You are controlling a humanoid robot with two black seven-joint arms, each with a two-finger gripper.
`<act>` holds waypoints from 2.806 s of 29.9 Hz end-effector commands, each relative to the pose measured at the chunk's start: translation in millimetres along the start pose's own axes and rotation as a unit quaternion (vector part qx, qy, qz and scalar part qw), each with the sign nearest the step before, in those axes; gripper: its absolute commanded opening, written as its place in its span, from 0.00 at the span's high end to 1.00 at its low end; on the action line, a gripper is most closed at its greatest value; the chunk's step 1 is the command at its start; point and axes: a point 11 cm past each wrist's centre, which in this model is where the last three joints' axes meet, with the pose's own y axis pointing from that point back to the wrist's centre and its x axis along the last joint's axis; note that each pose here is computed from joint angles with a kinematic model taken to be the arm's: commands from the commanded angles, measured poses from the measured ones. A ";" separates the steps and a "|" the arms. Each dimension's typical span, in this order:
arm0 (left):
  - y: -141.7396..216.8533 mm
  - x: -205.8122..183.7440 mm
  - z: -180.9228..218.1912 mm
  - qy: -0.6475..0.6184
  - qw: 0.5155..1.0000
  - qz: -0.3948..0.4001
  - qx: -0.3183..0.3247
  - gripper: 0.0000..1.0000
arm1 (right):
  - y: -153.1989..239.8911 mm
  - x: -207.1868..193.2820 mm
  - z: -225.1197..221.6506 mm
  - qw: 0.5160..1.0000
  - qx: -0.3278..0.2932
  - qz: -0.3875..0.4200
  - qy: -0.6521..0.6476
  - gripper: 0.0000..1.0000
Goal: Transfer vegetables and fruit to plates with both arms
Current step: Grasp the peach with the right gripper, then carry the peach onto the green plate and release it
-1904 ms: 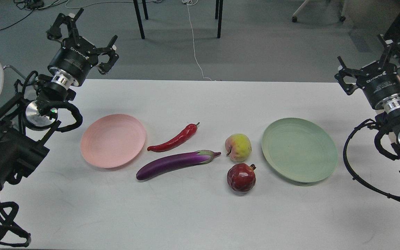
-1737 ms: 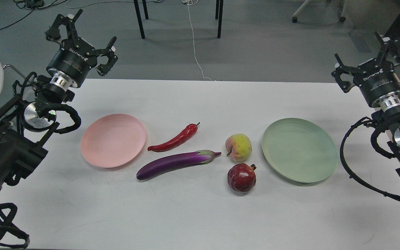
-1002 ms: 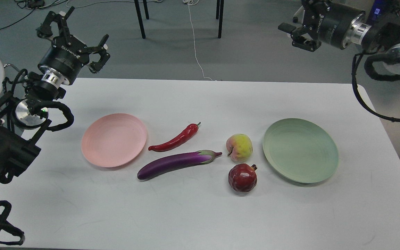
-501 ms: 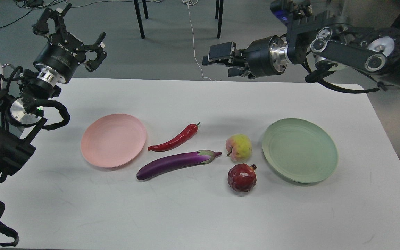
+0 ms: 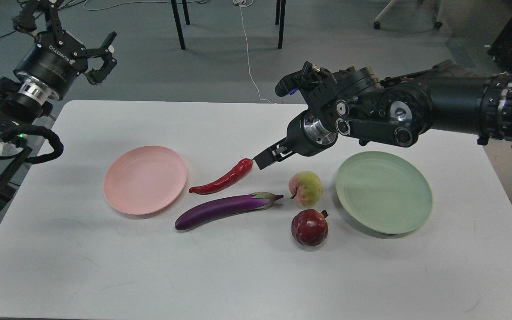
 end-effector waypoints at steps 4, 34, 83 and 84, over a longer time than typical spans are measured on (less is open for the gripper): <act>4.8 -0.1 5.0 -0.006 1.000 -0.003 0.000 0.02 | -14.4 -23.3 15.1 0.999 -0.022 -0.032 0.016 0.08; 0.7 -3.8 -1.1 -0.008 1.000 -0.005 0.008 0.02 | -45.1 -65.2 47.1 0.997 -0.033 -0.062 -0.025 0.30; -14.4 -18.7 30.3 -0.034 0.999 -0.022 -0.006 0.02 | 76.8 -121.0 206.1 0.946 -0.034 0.101 -0.308 0.03; -13.3 -18.0 31.0 -0.039 0.999 -0.023 -0.004 0.02 | 86.0 -108.6 207.0 0.940 -0.023 0.128 -0.315 0.03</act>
